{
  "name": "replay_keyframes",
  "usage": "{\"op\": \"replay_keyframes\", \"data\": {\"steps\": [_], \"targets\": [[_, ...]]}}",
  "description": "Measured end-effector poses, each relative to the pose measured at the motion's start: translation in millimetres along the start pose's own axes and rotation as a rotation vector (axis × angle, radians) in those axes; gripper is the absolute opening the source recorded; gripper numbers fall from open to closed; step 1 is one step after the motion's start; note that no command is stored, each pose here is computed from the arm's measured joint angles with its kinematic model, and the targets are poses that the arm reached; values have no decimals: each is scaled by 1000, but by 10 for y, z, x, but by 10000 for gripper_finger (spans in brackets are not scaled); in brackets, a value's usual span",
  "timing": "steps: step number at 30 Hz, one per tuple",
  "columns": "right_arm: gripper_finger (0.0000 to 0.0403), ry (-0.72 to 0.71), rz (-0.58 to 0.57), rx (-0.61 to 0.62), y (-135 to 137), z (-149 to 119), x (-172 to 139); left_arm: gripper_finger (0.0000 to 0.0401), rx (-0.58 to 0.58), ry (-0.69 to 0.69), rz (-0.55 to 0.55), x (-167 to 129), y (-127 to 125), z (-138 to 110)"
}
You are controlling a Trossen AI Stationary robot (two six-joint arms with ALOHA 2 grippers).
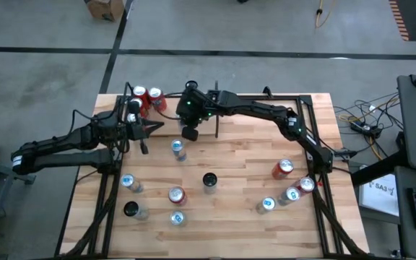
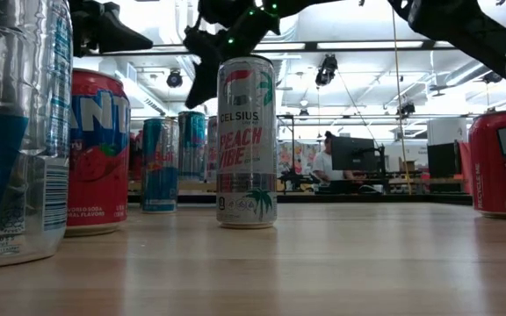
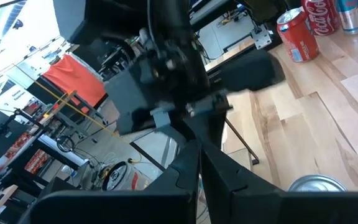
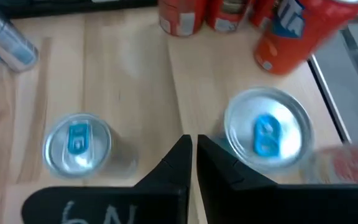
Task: Place canned beverage on shelf
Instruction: Put the blue soda can on the shelf
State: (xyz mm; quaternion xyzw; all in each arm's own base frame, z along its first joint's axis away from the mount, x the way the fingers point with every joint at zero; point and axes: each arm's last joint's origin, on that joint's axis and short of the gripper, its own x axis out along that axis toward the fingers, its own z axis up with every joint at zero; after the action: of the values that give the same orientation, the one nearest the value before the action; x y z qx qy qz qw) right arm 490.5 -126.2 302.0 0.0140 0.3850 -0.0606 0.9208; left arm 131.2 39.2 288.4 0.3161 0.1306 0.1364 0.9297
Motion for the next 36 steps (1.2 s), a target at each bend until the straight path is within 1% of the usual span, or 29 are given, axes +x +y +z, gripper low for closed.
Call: {"op": "replay_keyframes", "data": {"steps": [2,8,15,18,21,23,26,33,36], "targets": [[13,-10,-11,-6,-8,-4,64,0,0,0,-1,1,-1,0],[13,-9,-155,-2,-76,-6,94,0,0,0,-1,2,-1,0],[13,-25,-170,2,-110,5,100,0,0,3,-2,8,-3,-2],[13,-25,-169,1,-105,19,51,0,0,3,-2,8,-2,-2],[13,-44,-185,3,-105,66,-76,0,0,3,-2,8,-3,-2],[13,-57,-244,7,-139,98,-161,0,0,3,-3,8,-3,-2],[13,-50,-339,18,-245,94,-206,0,0,3,-3,8,-3,-2],[13,-9,-363,80,-450,-6,-136,0,0,3,-3,9,-3,-2],[13,12,-335,87,-471,-55,-37,0,0,3,-3,9,-3,-2]]}}
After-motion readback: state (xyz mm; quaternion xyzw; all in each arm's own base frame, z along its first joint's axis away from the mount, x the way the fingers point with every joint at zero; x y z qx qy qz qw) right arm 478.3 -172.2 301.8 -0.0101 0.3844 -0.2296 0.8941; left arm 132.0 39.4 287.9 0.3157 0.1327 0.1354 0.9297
